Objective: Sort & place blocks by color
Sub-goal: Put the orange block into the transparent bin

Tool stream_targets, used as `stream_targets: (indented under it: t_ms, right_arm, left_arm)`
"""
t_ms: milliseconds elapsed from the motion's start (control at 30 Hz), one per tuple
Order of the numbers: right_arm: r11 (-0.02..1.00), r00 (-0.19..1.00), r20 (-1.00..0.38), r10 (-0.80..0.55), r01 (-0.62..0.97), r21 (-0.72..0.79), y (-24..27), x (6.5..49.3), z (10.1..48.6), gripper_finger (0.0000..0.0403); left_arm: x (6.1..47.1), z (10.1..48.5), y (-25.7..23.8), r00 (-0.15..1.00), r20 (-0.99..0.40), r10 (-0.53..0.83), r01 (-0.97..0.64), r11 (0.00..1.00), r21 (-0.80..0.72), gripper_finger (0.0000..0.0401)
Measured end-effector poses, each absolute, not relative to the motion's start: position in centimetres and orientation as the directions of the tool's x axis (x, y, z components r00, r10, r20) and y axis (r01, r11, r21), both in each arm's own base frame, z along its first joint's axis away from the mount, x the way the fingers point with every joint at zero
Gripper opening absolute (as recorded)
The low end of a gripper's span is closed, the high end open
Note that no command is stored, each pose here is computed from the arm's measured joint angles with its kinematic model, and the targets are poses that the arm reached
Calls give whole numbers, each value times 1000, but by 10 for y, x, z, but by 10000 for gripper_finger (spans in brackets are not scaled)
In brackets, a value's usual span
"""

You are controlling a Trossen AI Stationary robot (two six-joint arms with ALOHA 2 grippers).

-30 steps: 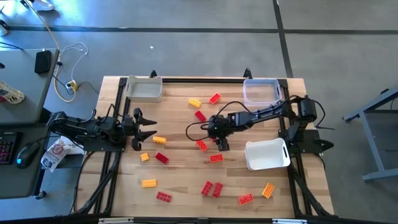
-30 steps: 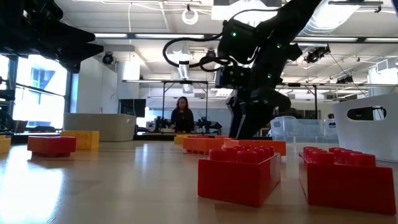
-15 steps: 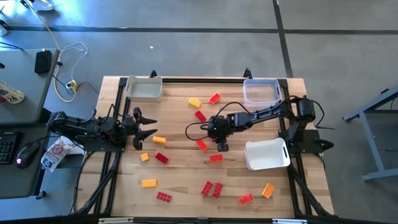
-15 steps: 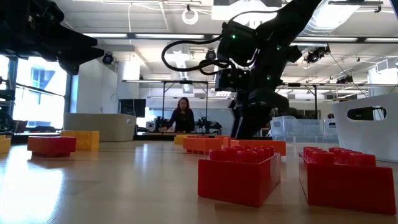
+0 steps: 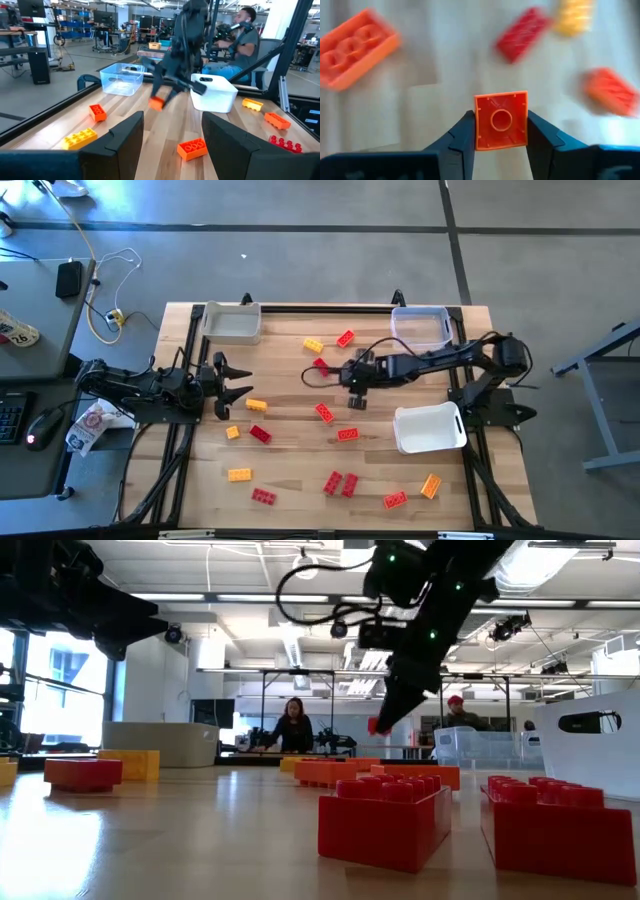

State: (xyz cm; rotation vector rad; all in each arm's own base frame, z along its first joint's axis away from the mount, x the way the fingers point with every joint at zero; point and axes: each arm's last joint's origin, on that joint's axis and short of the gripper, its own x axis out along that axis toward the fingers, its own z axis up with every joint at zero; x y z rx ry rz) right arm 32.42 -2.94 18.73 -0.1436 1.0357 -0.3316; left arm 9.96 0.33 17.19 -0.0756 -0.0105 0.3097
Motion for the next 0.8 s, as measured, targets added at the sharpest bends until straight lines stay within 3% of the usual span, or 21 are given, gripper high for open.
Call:
stream_targets:
  t_ms: [167,333,667,800]
  right_arm:
    - [827,422,-722,-549,402,-393,-44,304,220,107]
    - [635,313,-593,-741,614,-469,-64,278,251,107]
    - [339,81,-472,-878,801,-493,-115,232,283,107]
    - [321,47,-548,-835,850,-417,-142,216,280,107]
  left_arm:
    - [100,172,3,951,-2,308,-308,948,-75,191]
    - [100,171,3,951,-9,308,-308,949,-73,191]
    - [99,170,4,948,-22,317,-318,946,-69,191]
    - [99,170,4,945,-22,327,-327,942,-70,191]
